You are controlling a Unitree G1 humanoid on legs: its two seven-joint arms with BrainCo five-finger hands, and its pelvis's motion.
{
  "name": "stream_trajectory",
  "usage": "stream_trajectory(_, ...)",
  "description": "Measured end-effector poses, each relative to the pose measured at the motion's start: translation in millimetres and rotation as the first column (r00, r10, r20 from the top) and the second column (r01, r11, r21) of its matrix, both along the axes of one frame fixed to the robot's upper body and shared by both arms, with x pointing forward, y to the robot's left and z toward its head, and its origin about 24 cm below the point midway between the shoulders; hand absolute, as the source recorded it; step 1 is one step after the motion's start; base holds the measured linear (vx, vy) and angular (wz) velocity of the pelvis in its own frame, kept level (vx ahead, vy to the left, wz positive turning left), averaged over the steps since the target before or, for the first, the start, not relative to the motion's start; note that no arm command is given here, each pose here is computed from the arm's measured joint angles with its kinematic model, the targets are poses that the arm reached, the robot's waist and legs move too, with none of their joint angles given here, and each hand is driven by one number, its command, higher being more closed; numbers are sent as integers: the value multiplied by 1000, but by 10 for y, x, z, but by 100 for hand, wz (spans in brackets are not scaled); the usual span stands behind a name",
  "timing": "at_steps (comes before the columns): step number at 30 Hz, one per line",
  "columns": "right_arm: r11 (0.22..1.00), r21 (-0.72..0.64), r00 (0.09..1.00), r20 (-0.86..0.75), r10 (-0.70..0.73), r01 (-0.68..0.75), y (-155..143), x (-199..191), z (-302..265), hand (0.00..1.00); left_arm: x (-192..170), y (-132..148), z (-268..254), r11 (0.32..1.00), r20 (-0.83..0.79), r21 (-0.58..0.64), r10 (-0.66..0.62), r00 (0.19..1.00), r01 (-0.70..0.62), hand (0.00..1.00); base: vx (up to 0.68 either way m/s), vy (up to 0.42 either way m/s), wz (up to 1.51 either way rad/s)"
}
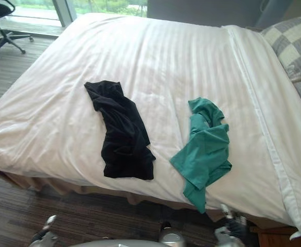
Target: Tidy the bed and pick cloth on bed and put in laundry
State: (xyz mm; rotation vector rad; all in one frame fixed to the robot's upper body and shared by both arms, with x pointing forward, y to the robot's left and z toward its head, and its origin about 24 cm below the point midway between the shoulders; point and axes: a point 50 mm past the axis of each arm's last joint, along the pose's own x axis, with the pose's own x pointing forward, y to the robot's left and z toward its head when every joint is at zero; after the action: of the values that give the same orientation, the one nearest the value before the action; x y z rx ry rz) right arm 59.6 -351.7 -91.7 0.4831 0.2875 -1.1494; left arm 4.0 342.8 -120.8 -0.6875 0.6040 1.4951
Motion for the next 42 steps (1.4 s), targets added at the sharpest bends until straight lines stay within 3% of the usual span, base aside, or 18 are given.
stream_trajectory(2,987,-106,993,29,-115,118,-323,-149,223,0,-352,178,114,963,57,54,261,964,-264,0,2,-4,23)
stream_trajectory(5,919,-225,946,107,-307,323,-714,-429,552,0,-677,386,304,811,241,103,542,805,-576,0,-16,-14,24)
stream_trajectory(6,884,-269,923,158,-350,381,-849,-459,700,0,-785,472,401,723,327,124,617,716,-680,0,-53,-37,17)
stream_trajectory(8,842,-345,908,212,-361,415,-1006,-451,924,0,-847,618,576,629,412,198,643,646,-752,0,-50,-49,19)
stream_trajectory(11,785,-516,936,259,-239,343,-1130,-186,1370,0,-530,1068,1295,505,589,450,452,670,-736,0,-37,-32,18)
stream_trajectory(14,687,-699,966,258,-16,198,-1079,292,1890,0,120,1278,2282,377,625,714,36,780,-589,0,-58,-27,-1)
stream_trajectory(15,662,-730,967,254,34,168,-1050,384,1994,0,258,1248,2468,337,598,765,-57,800,-548,0,-67,-8,-4)
stream_trajectory(16,600,-794,962,230,147,98,-961,593,2218,0,553,1096,2875,210,484,873,-258,837,-440,0,-50,12,-8)
stream_trajectory(18,561,-827,948,212,239,44,-860,788,2360,0,800,895,3150,97,371,927,-403,837,-363,0,-28,13,-11)
stream_trajectory(19,541,-841,934,187,304,-8,-773,923,2399,0,1008,743,3256,53,295,949,-498,816,-311,0,4,6,-15)
stream_trajectory(22,508,-848,902,89,423,-154,-586,1210,2367,0,1499,477,3226,38,121,991,-662,740,-129,0,15,4,-18)
stream_trajectory(25,458,-825,825,-18,564,-331,-313,1575,2281,0,2064,59,2977,-8,-84,990,-839,538,141,0,15,4,-27)
stream_trajectory(29,378,-789,726,-121,677,-484,5,1869,2138,0,2470,-470,2480,-108,-234,901,-936,263,419,0,16,-3,-49)
stream_trajectory(31,363,-771,701,-148,697,-524,89,1909,2047,0,2581,-583,2252,-122,-260,846,-944,202,519,0,29,-27,-51)
stream_trajectory(34,374,-741,667,-132,733,-557,225,1944,1909,0,2687,-610,1955,-136,-317,747,-933,169,651,0,-7,-49,-43)
stream_trajectory(40,356,-689,614,-165,771,-632,334,1884,1695,0,2822,-606,1720,-146,-407,642,-897,173,753,0,-72,-28,-23)
stream_trajectory(41,337,-673,571,-155,806,-658,472,1901,1626,0,2851,-605,1545,-175,-487,545,-862,140,820,0,-275,-37,-30)
stream_trajectory(42,335,-672,569,-155,808,-660,478,1899,1624,0,2851,-606,1537,-175,-489,539,-861,137,824,0,-280,-28,-27)
